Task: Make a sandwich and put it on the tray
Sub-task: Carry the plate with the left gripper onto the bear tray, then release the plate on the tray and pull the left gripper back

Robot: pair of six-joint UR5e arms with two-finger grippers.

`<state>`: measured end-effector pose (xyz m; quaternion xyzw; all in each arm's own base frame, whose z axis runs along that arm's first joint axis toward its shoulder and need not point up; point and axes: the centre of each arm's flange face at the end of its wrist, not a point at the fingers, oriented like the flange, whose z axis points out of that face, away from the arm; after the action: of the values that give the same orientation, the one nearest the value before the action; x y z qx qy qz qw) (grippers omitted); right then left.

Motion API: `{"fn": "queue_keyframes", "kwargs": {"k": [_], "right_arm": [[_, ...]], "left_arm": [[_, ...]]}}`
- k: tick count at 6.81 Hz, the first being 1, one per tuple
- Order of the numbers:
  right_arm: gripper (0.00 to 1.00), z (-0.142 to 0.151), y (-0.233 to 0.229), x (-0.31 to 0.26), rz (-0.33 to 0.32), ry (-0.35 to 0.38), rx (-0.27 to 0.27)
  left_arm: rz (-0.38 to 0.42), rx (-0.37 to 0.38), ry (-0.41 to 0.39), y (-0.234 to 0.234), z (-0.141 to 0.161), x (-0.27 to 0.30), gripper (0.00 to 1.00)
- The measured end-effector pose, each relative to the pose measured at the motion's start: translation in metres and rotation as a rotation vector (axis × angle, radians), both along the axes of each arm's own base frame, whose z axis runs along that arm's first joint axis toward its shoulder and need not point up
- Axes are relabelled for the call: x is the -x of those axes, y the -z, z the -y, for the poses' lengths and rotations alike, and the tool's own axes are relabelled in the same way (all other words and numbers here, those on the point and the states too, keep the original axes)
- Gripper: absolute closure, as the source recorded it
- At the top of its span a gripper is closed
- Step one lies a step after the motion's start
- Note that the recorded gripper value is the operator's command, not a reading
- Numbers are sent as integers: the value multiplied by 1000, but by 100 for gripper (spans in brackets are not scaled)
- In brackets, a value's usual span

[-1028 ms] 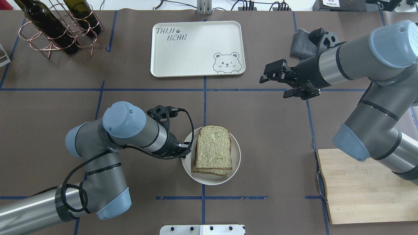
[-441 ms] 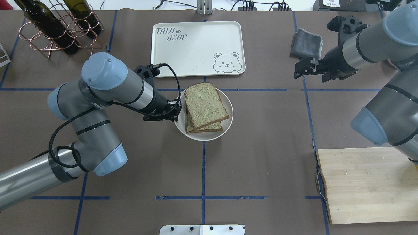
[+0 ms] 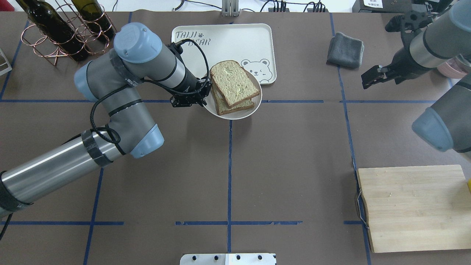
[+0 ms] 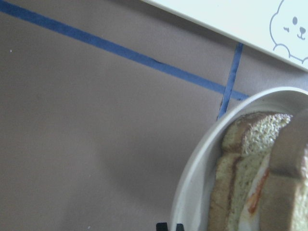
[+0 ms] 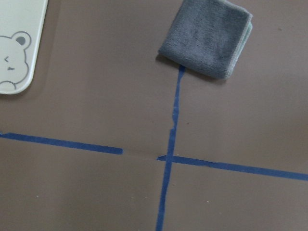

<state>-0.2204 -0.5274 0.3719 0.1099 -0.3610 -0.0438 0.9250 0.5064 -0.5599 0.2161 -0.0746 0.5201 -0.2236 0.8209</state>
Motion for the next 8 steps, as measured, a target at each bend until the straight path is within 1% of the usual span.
{"fn": "queue_keyframes", "kwargs": {"k": [1,2,3,4,5,6,7,8], "right_arm": [[0,1,-19,-23,-27,27,-14],[0,-1,-34,-40,-40,40,-17],[0,-2,-42,-49,-41,47,-12],[0,-3,-49,-57,-28,52,3],[0,-3,-53,-66,-11,56,15],[0,-3,-55,-74,3,61,21],[0,-2,-56,-79,9,60,25],[0,-2,-57,-81,11,58,27]], "left_arm": [[-18,88,78,-4,32,1,100],[-61,187,160,-14,54,0,100],[-95,278,243,-23,70,-5,100],[-118,356,332,-32,86,-12,100],[-130,400,390,-41,97,-20,100],[-131,414,424,-49,104,-26,100],[-133,410,448,-56,108,-30,100],[-139,402,455,-58,108,-34,56]]}}
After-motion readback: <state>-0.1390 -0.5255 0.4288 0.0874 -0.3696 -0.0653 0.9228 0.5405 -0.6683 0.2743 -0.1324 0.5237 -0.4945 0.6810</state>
